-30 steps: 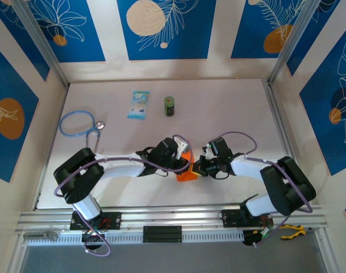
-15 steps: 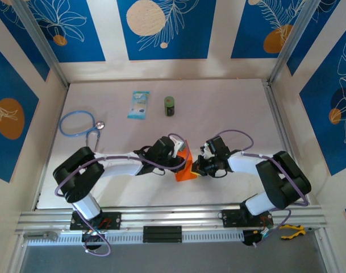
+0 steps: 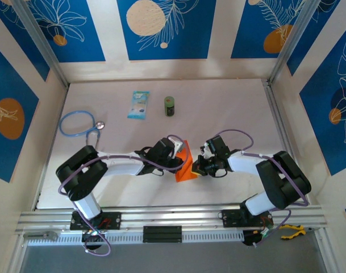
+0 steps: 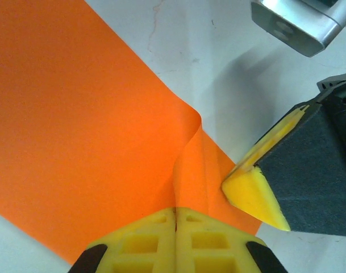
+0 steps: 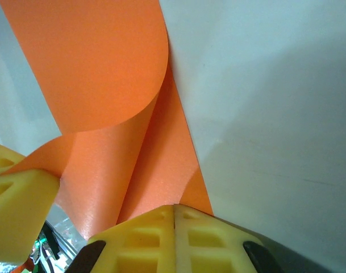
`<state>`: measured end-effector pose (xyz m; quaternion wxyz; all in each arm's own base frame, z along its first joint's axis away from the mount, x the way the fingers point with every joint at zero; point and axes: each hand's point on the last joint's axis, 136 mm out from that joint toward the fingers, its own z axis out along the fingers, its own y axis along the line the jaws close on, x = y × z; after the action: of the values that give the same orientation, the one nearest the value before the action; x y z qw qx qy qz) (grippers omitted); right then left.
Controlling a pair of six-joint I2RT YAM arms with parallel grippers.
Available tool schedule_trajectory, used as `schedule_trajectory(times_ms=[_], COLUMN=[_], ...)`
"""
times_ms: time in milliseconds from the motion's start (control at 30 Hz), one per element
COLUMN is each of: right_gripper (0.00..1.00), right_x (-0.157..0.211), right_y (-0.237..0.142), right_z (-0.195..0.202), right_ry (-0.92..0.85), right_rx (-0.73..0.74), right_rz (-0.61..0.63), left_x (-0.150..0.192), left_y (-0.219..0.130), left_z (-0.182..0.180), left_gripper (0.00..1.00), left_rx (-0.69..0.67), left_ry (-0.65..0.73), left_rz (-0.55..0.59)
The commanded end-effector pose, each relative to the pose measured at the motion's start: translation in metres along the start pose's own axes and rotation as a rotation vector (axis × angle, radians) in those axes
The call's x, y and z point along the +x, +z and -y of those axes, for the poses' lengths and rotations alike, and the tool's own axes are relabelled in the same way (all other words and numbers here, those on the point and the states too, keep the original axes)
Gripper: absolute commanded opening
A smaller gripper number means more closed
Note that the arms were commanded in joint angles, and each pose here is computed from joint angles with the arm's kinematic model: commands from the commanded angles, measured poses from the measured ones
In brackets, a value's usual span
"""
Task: Fold a paper plane with a square sheet of paper (pick it up from the middle)
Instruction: Fold the triangle a second time at the center of the table.
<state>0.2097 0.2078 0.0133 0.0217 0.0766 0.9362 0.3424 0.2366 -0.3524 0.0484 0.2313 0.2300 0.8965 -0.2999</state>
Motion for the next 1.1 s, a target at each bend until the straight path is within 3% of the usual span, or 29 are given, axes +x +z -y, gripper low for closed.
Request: schedule_trajectory(times_ms=[0,533,1067], right_gripper=[0.0,0.0,0.0], right_x=[0.006,0.006,0.005], right_y=[0.001,0.002,0.001], right_z=[0.017,0.018,0.014], right_ry=[0.034,0.043,0.04], right_rx=[0.07,0.074,0.059], right_rz=[-0.024,-0.03,-0.029], left_x=[0.006,0.013,0.012], left_y=[0.004,0.004,0.01], left_z=[-0.017,-0.037,-0.033], left_gripper=[0.0,0.0,0.0], left_rx=[-0.065,-0.154,-0.12], left_ry=[0.03,0.052,0.054], left_rz=[-0.018,-0.037,-0.026])
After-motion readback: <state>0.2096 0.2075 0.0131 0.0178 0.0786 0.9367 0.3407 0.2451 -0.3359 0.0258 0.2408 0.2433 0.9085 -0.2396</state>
